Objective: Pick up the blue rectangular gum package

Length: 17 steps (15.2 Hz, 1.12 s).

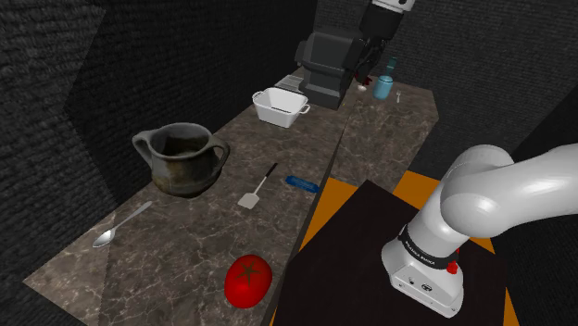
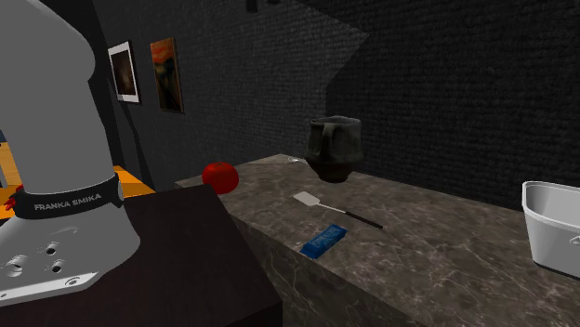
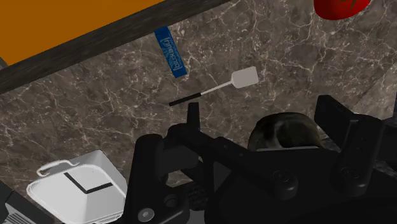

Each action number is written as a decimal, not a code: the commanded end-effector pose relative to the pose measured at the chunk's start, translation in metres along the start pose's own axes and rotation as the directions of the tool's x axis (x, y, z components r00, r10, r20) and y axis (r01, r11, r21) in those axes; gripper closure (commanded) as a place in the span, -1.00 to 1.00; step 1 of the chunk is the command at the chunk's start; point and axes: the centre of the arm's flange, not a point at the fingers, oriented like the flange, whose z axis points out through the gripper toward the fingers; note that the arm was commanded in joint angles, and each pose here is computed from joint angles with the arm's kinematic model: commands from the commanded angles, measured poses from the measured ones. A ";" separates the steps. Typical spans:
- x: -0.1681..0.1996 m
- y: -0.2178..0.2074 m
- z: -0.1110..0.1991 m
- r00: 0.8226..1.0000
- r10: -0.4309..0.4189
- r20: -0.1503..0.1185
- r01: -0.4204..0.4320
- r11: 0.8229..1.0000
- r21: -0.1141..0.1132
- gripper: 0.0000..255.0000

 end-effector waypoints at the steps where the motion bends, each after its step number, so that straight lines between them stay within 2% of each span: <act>1: 0.000 0.000 0.000 1.000 0.000 0.000 0.000 1.000 0.000 -1.00; 17: 0.040 0.042 0.203 0.994 -0.099 0.052 0.101 0.994 -0.039 -1.00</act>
